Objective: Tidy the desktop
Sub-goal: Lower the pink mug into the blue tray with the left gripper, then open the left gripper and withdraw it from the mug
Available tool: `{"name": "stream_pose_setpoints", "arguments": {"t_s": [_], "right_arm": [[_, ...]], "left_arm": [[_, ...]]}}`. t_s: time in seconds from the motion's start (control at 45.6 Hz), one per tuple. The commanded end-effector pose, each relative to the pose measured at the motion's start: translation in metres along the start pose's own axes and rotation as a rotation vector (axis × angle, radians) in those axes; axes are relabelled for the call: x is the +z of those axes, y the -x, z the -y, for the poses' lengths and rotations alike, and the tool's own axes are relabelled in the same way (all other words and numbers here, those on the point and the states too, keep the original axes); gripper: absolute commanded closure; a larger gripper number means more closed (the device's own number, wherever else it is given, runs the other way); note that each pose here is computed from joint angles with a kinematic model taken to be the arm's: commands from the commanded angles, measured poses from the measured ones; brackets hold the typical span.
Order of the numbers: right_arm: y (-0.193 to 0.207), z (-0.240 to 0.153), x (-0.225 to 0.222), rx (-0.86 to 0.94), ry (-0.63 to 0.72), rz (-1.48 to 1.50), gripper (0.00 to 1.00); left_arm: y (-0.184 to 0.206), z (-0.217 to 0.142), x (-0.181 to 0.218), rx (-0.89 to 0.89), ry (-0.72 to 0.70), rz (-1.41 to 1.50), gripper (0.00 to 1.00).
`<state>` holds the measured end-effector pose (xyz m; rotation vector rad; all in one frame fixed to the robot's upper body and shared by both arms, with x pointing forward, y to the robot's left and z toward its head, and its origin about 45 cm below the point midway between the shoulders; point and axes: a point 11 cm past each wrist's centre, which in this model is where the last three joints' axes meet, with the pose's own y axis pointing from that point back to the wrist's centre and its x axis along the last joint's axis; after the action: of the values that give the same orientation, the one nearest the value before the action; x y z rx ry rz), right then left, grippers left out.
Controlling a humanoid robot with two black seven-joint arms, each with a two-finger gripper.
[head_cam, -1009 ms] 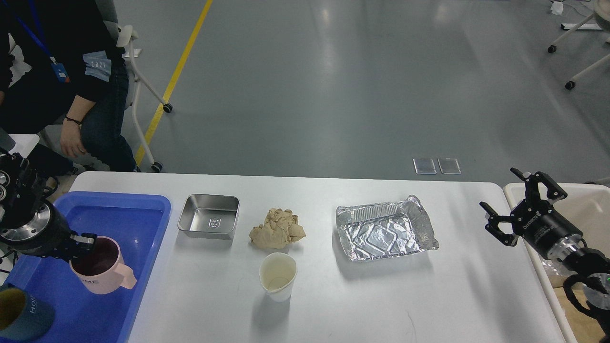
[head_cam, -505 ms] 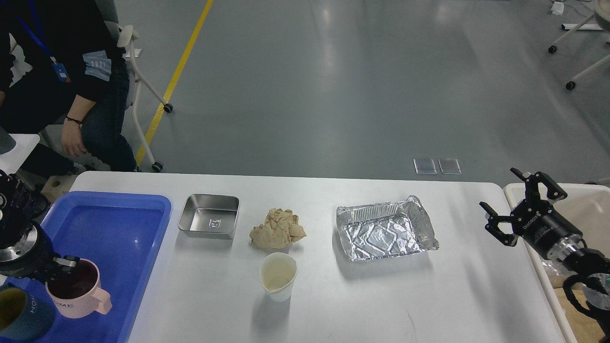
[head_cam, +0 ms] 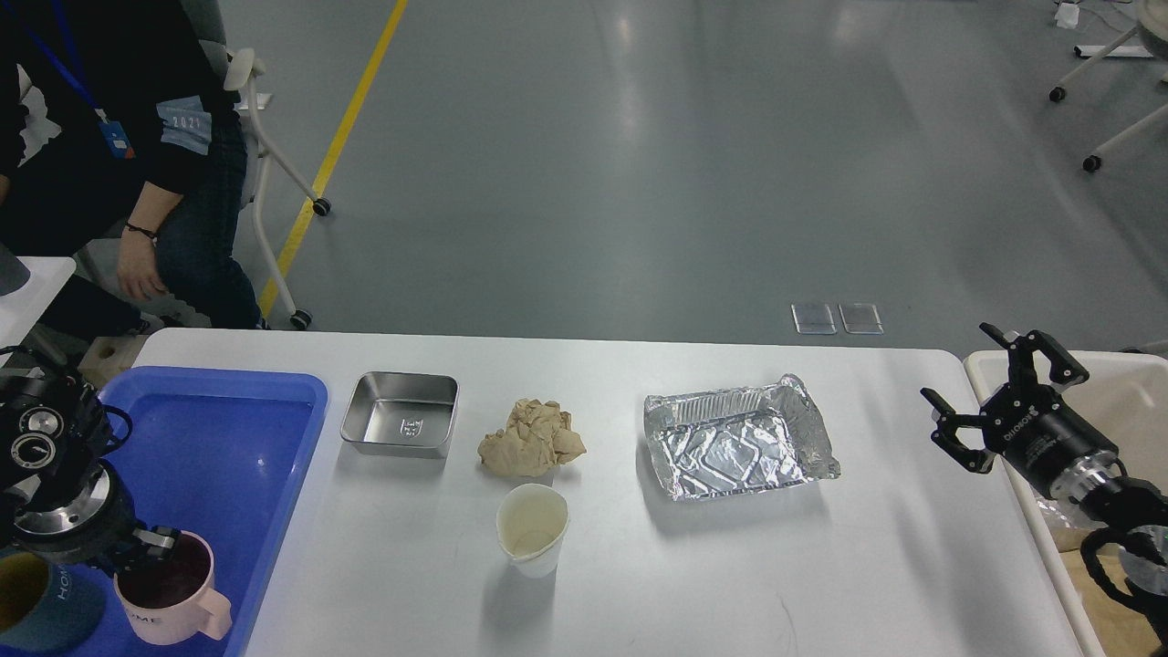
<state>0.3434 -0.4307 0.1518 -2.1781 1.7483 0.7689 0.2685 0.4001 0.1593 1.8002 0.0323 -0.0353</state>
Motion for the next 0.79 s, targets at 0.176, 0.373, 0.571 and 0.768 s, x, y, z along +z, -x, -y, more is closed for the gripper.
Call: {"name": "stream_pose_setpoints", "arguments": {"t_s": [0.176,0.373,0.571,0.768], "right_arm": [[0.002,0.001,-0.001,-0.006,-0.003,0.001,0.0],[0.001,0.001,-0.001,-0.004,-0.003,0.0,0.0],[0.001,0.0,-0.001,-0.004,-0.002,0.0,0.0],[0.001,0.0,-0.001,-0.004,-0.002,0.0,0.0]], "left_arm": [[-0.004,-0.005,-0.003,0.015,0.003,-0.014,0.94],[-0.007,-0.01,-0.004,0.03,0.011,-0.021,0.85],[-0.01,-0.013,-0.003,0.04,0.016,-0.023,0.77],[-0.018,-0.022,-0.004,0.071,0.035,-0.044,0.63]]}}
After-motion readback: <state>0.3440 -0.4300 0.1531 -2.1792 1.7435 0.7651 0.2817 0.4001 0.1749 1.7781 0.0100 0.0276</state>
